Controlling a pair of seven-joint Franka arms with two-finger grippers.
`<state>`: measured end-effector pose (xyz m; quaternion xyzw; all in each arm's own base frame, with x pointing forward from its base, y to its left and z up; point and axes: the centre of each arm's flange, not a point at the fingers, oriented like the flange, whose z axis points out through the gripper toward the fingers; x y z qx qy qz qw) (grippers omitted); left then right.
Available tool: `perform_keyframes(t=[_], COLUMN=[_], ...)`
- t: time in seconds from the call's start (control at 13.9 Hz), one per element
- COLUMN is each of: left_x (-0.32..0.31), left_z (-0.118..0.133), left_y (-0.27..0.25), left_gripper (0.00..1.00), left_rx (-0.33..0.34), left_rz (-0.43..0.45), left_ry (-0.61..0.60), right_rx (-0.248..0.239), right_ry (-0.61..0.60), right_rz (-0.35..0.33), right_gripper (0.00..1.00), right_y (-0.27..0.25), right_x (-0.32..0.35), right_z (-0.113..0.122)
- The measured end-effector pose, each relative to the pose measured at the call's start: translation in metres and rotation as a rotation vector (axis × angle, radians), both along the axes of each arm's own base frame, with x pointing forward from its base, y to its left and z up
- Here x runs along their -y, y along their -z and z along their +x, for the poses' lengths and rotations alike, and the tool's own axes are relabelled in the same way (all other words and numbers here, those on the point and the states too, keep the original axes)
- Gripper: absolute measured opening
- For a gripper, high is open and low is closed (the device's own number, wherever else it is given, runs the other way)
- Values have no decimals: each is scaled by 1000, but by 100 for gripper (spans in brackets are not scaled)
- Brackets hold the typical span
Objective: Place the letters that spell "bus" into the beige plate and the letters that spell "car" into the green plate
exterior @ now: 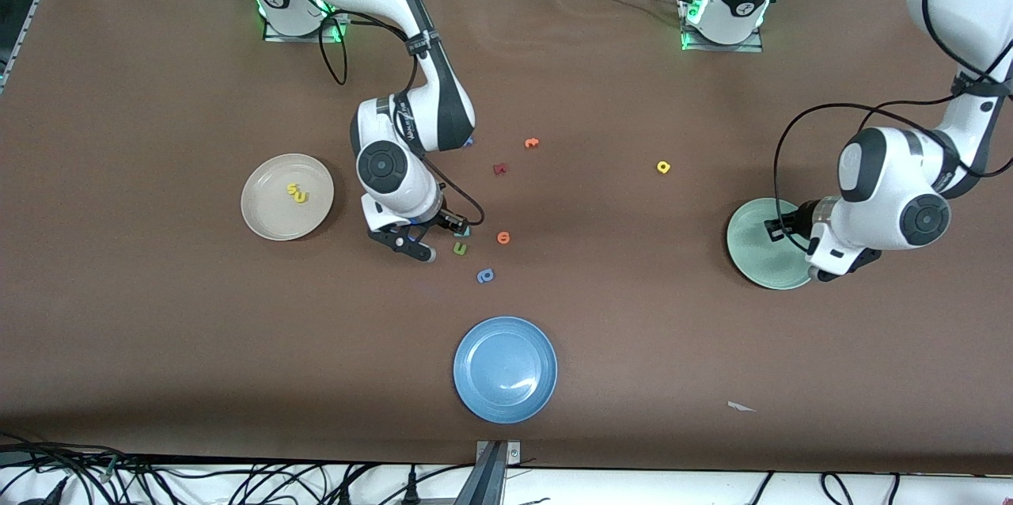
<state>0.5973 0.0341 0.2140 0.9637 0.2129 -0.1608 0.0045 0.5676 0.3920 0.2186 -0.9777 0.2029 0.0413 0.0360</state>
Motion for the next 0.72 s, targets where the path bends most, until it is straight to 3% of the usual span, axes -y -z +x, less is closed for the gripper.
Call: perform_keyframes(t=[0.43,0.72], left_x=[44,140], left_z=[7,-9], left_y=[-34,-56], left_gripper=[100,100], left_rx=[-7,-26], left_rz=[-2,6], left_ry=[5,-24], right_rx=[58,61], right_ry=[-17,-16], right_rz=[-6,-5], right_gripper=[67,62], right_y=[41,41], right_x=[-18,-17], right_z=[-10,-8])
